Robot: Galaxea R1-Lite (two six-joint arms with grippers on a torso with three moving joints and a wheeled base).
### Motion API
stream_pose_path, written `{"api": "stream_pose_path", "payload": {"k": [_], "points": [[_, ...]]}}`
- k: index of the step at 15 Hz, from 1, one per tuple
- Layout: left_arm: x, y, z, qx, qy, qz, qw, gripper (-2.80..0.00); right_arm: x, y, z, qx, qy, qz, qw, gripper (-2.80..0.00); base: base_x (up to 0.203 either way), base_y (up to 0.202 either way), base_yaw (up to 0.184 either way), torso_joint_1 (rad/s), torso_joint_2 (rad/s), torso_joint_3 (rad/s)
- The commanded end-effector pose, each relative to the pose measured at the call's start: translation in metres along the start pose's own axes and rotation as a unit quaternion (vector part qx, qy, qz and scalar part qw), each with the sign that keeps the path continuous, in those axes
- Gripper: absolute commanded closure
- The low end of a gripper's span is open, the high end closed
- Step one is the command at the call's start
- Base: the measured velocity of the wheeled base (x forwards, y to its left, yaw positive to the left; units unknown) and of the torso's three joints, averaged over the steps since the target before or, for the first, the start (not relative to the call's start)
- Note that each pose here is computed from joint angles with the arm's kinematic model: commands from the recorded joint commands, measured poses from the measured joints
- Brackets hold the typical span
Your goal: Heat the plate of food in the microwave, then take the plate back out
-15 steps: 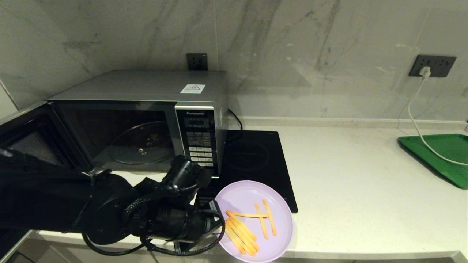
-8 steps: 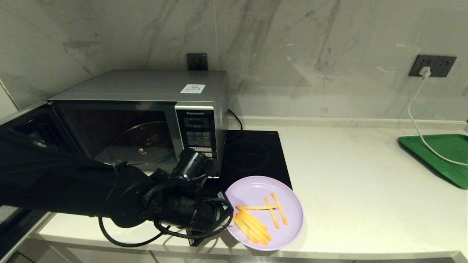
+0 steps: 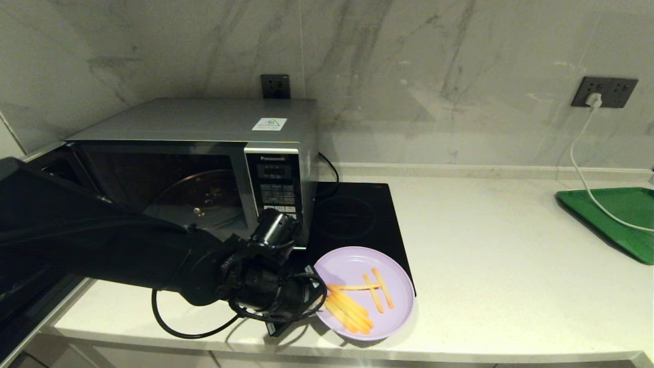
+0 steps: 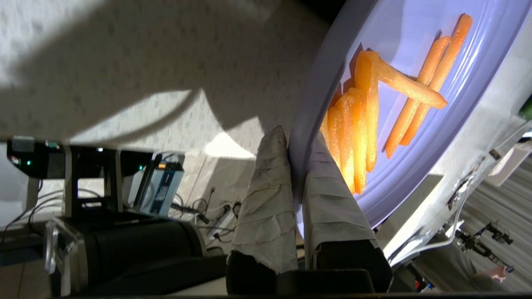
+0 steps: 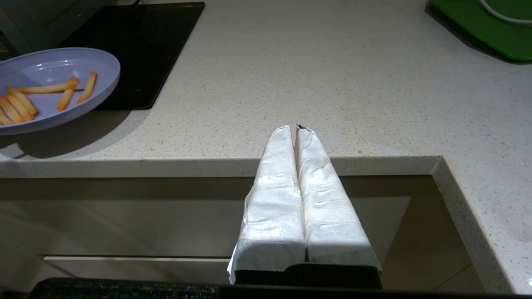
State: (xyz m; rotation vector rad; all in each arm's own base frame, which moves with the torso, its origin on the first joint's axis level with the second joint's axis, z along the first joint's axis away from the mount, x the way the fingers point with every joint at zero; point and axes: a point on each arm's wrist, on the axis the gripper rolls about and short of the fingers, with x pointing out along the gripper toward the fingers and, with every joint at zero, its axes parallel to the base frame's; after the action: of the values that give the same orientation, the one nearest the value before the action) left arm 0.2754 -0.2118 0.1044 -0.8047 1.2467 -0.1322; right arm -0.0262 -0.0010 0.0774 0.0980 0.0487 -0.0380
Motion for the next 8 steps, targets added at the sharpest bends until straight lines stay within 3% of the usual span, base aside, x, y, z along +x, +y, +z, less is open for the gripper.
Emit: {"api": "stream_pose_path", "payload": {"k": [1,8], "points": [[0.010,0.000,0.004,-0.006,-0.005,0.009,0.9999,0.00,0.000,0.000,0.000,0.000,0.001,0.000,1.000,0.00,0.000,0.000,0.000,0.000,0.00,0.000],[0.020,-0.003,0.009,-0.009,-0.015,0.033,0.9993,0.00,0.000,0.000,0.000,0.000,0.001,0.000,1.000,0.00,0.000,0.000,0.000,0.000,0.00,0.000]]}}
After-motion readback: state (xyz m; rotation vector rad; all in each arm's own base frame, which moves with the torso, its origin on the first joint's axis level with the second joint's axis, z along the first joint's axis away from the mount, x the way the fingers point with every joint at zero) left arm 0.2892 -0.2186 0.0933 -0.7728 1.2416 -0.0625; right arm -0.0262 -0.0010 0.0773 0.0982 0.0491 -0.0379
